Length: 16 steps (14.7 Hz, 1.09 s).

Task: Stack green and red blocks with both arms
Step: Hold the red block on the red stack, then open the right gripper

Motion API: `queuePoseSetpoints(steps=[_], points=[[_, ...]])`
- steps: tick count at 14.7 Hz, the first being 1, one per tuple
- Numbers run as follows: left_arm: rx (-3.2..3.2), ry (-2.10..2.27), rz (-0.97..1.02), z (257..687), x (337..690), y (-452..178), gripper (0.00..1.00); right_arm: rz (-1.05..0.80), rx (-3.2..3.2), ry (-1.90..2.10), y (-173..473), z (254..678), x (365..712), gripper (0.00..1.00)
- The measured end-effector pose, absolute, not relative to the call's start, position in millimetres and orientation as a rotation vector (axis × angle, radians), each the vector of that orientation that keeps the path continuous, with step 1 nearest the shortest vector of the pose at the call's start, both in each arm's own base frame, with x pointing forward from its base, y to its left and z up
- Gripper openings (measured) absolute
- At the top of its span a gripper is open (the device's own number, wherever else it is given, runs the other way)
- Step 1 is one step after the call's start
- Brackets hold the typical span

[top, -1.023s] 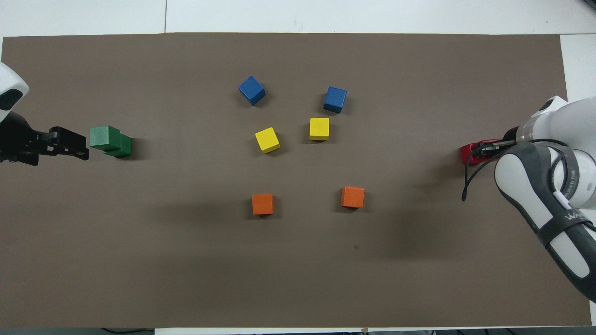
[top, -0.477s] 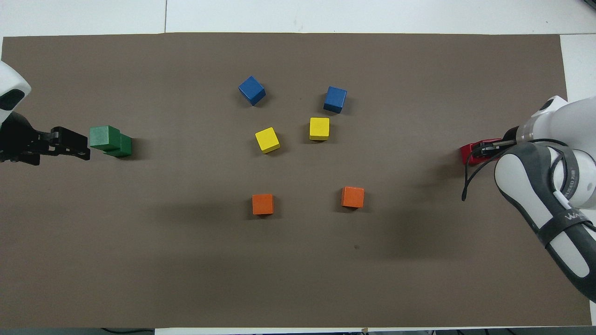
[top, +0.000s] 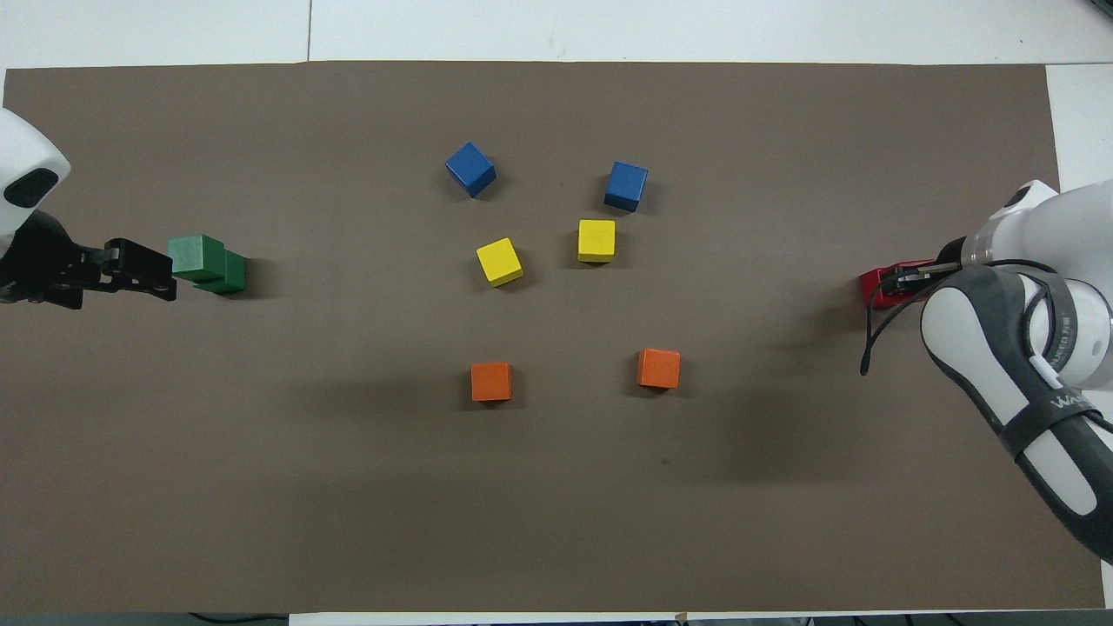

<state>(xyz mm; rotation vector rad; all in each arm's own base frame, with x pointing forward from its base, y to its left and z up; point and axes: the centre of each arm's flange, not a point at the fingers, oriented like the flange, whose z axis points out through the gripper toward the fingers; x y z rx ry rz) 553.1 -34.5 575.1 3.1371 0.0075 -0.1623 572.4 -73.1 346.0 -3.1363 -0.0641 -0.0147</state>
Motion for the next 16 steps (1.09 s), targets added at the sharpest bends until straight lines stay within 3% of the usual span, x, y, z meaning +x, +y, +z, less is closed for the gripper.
queuePoseSetpoints(steps=[5,9,16], points=[[3.137,0.003,-0.158,575.9,553.3,-35.9,1.0,-0.014,-3.136,-0.062,-73.0,345.9,572.4,0.58],[3.137,0.007,-0.157,576.2,553.4,-34.6,1.0,-0.014,-3.136,-0.061,-73.0,345.8,572.4,0.98],[3.137,0.01,-0.156,576.6,553.3,-33.5,1.0,-0.042,-3.138,-0.055,-73.6,353.4,577.2,1.0]])
